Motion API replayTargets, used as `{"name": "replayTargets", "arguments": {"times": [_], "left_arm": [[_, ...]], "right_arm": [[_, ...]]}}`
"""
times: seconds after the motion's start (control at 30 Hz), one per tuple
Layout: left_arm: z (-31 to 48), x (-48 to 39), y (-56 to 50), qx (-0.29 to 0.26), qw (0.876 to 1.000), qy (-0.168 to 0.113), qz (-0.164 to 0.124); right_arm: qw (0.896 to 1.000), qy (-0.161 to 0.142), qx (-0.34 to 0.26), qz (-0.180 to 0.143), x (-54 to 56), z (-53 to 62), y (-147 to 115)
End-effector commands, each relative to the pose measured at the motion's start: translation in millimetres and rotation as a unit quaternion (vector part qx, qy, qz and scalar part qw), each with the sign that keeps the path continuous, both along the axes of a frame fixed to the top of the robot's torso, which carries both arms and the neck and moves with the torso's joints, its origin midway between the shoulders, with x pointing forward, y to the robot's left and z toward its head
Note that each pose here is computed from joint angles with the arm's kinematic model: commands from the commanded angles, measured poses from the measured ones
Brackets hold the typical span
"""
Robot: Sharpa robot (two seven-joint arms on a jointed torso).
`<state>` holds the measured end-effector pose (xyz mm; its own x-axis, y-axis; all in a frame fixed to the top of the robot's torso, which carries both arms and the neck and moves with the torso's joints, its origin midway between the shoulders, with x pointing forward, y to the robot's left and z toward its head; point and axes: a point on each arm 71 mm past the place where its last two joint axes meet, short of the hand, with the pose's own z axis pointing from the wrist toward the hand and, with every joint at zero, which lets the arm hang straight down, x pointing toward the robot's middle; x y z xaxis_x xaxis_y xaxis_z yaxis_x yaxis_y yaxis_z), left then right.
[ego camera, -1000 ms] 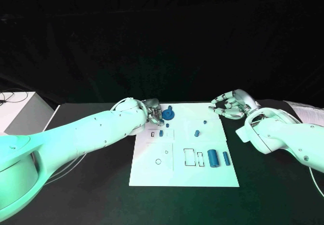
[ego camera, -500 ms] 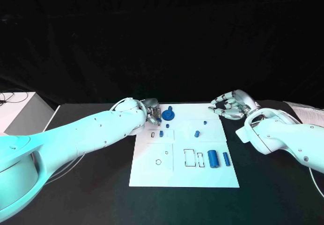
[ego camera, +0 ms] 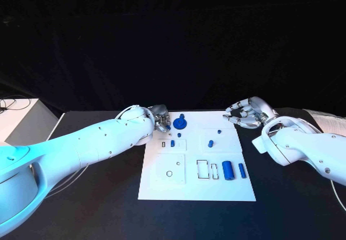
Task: Assemble the parts on the task board
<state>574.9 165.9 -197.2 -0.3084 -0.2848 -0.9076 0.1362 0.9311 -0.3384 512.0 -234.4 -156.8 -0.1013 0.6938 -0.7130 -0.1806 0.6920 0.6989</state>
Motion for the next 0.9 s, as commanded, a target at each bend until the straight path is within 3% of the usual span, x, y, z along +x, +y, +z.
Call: {"name": "replayTargets", "arguments": {"times": [0.03, 0.5, 0.9], "left_arm": [[-5.2, -1.6, 1.3, -0.005, 1.0, 0.008, -0.002], [-4.3, -2.2, 6.7, -0.02, 1.0, 0.007, -0.008], [2.1, -2.4, 9.5, -0.06, 0.998, -0.028, -0.02]], "right_arm": [[1.0, -0.004, -0.003, 0.008, -0.4, 0.5, 1.3], [1.0, -0.004, -0.003, 0.007, -0.4, 0.5, 0.2], [1.0, -0.004, -0.003, 0.006, -0.4, 0.5, -0.1]]}}
